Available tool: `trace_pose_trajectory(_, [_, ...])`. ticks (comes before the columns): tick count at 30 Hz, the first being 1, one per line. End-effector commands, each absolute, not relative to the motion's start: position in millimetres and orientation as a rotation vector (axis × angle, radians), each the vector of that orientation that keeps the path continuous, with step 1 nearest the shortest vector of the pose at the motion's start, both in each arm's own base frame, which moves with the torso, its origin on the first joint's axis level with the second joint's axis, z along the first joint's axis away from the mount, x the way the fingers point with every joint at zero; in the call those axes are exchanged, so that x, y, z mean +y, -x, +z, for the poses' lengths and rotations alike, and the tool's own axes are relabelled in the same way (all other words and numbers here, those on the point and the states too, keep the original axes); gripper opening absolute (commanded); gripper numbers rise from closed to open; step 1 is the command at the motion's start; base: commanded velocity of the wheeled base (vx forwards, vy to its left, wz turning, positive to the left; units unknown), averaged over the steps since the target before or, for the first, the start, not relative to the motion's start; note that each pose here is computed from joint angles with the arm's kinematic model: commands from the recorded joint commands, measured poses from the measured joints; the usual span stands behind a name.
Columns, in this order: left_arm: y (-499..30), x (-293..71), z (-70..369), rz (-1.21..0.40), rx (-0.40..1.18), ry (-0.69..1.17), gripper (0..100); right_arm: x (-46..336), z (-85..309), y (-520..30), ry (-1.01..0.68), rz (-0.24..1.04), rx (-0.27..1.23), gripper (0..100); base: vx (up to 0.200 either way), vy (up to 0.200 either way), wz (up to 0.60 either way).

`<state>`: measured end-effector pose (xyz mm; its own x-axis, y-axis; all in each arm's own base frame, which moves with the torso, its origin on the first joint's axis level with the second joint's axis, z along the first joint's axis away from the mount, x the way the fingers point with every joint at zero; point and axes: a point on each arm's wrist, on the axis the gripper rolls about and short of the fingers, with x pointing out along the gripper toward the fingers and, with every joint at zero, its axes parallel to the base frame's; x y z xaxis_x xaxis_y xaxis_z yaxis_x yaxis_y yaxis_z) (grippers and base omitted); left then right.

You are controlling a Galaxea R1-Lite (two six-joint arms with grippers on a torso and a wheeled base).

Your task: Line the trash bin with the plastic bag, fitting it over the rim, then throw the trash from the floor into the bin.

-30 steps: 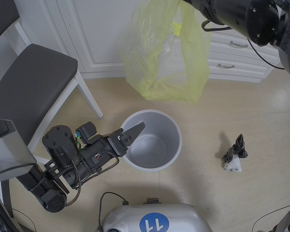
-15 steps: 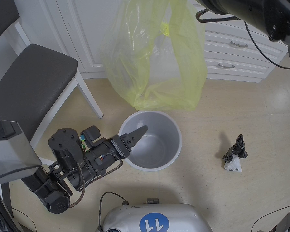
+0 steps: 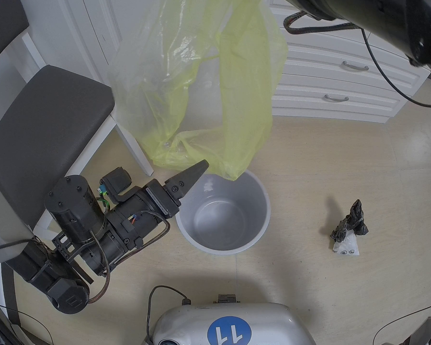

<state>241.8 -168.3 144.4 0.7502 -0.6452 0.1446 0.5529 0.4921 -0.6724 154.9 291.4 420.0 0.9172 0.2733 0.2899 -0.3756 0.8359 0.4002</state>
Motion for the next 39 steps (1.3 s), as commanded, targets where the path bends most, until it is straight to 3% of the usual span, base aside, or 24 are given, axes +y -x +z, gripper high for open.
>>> trace_pose_trajectory(1, [-252, -164, 143, -0.701, 0.119, 0.769, 100, 292, 424, -143, -0.474, 0.365, -0.226, 0, 0.0, 0.0, 0.0])
trace_pose_trajectory(22, [-264, -148, 153, -0.652, 0.068, 0.816, 100, 294, 425, -134, -0.477, 0.385, -0.22, 0, 0.0, 0.0, 0.0])
trace_pose_trajectory(23, [-267, -150, 153, -0.655, 0.062, 0.818, 0, 296, 424, -132, -0.479, 0.395, -0.216, 0, 0.0, 0.0, 0.0])
trace_pose_trajectory(35, [-262, -146, 159, -0.663, 0.058, 0.847, 0, 294, 414, -144, -0.479, 0.36, -0.197, 0, 0.0, 0.0, 0.0])
trace_pose_trajectory(39, [-248, -137, 169, -0.685, 0.022, 0.791, 0, 257, 385, -169, -0.408, 0.23, -0.137, 0, 0.0, 0.0, 0.0])
